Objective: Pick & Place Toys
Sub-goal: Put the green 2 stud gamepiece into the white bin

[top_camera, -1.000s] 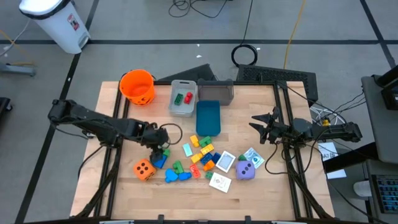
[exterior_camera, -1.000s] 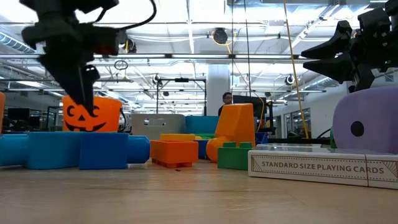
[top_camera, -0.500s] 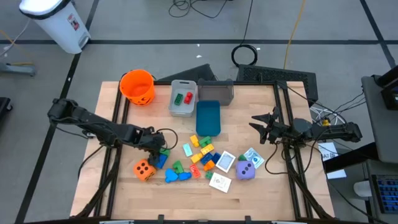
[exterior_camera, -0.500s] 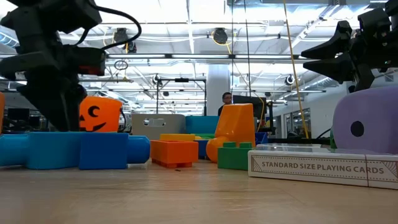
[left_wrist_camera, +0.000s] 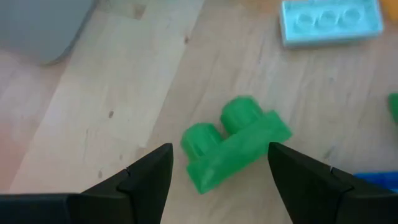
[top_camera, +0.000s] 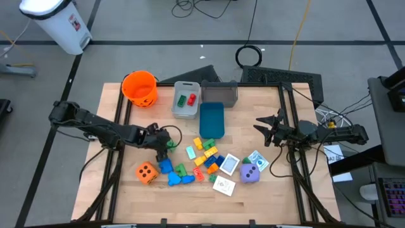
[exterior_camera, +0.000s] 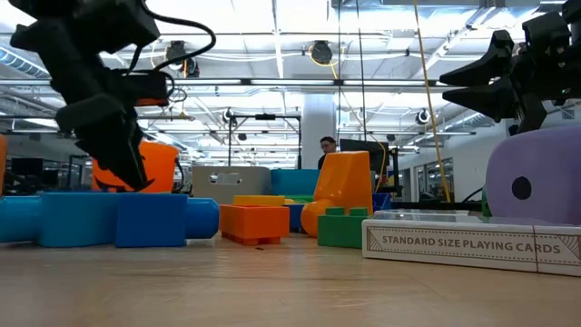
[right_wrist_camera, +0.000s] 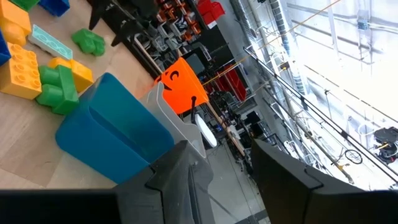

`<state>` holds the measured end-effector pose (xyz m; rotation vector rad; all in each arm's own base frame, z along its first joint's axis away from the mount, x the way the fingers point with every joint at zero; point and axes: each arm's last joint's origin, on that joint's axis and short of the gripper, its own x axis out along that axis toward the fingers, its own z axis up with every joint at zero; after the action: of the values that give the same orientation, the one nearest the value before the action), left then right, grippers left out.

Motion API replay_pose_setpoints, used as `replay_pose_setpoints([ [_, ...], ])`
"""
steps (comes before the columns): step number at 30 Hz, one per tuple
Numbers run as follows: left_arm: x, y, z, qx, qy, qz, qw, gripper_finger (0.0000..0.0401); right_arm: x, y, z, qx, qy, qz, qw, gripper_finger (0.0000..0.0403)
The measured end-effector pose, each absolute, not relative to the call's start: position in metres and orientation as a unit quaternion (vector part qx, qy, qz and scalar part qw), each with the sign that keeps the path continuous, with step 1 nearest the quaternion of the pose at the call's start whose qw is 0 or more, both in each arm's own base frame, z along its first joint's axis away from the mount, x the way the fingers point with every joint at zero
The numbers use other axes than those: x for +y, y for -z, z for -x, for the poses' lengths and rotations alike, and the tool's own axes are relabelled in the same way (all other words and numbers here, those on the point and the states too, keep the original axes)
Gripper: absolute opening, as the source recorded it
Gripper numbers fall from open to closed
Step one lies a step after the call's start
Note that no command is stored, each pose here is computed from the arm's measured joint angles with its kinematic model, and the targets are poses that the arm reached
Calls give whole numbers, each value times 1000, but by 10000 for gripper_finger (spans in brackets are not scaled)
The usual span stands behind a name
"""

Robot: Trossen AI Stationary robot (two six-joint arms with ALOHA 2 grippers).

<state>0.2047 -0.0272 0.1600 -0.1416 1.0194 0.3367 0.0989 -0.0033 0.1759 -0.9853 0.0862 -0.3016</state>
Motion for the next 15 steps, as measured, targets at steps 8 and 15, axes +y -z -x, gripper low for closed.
replay_pose_setpoints([
  [8,-27,-160,-205,504,-100,5,858,271,-3,-176,-99,41,144,471,869,169],
  [15,-24,-159,-204,507,-111,16,854,271,-3,-176,-99,41,144,471,869,169],
])
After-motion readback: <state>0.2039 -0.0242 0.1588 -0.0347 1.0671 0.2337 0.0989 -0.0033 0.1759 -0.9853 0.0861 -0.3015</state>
